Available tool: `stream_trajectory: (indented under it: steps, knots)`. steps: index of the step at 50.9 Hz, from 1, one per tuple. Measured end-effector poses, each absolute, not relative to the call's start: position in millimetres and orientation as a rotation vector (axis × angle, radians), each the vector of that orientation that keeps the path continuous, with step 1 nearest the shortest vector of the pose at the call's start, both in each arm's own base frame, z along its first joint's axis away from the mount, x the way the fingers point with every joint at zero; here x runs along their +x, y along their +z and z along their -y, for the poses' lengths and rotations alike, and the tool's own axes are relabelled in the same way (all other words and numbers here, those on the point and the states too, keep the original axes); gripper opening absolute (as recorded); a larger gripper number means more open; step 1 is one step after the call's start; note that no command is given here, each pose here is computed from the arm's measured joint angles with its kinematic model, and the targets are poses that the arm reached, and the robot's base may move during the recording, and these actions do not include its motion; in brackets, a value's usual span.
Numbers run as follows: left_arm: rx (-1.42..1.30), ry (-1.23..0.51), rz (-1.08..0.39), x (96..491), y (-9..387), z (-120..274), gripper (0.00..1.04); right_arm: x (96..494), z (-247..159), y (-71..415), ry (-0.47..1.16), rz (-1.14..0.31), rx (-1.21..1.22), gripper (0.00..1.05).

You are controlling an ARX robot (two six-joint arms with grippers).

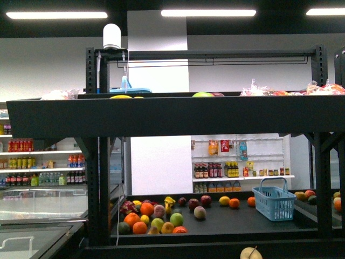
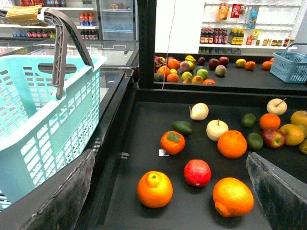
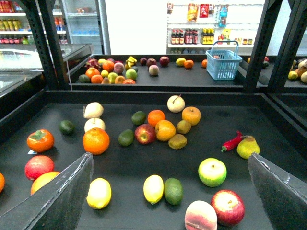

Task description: Pick lemon from shelf

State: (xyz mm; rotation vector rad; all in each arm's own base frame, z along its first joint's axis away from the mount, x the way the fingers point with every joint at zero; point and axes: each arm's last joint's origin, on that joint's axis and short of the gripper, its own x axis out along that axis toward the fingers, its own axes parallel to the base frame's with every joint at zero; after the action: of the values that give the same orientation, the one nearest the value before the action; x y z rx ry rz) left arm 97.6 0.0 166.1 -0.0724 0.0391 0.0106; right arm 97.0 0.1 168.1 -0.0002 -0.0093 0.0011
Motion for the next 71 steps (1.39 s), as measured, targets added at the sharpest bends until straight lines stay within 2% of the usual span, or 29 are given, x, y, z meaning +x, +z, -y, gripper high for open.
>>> stream_trajectory:
  steps: [4, 8, 17, 27, 42, 55, 71]
  knots:
    - [-0.285, 0.002, -0.11, 104.9, 172.5, -2.3, 0.97, 97.0, -0.1, 168.1, 0.003, 0.01, 0.0, 0.97]
    - [-0.498, 0.003, -0.103, 117.5, 192.3, -7.4, 0.97, 97.0, -0.1, 168.1, 0.002, 0.01, 0.0, 0.97]
    - [-0.982, 0.015, -0.132, 185.4, 252.4, -41.4, 0.97, 97.0, -0.1, 168.1, 0.002, 0.01, 0.0, 0.97]
    - [-1.205, 0.142, -0.149, 250.9, 278.4, -89.2, 0.97, 97.0, -0.1, 168.1, 0.002, 0.01, 0.0, 0.97]
    - [-1.359, 0.263, -0.152, 323.0, 326.6, -156.0, 0.97, 97.0, -0.1, 168.1, 0.002, 0.01, 0.0, 0.97]
    - [-1.348, 0.403, -0.253, 342.6, 310.1, -198.0, 0.97, 97.0, -0.1, 168.1, 0.002, 0.009, 0.0, 0.97]
    - [-1.33, 0.415, -0.225, 381.8, 298.7, -224.0, 0.97, 97.0, -0.1, 168.1, 0.002, 0.01, 0.0, 0.97]
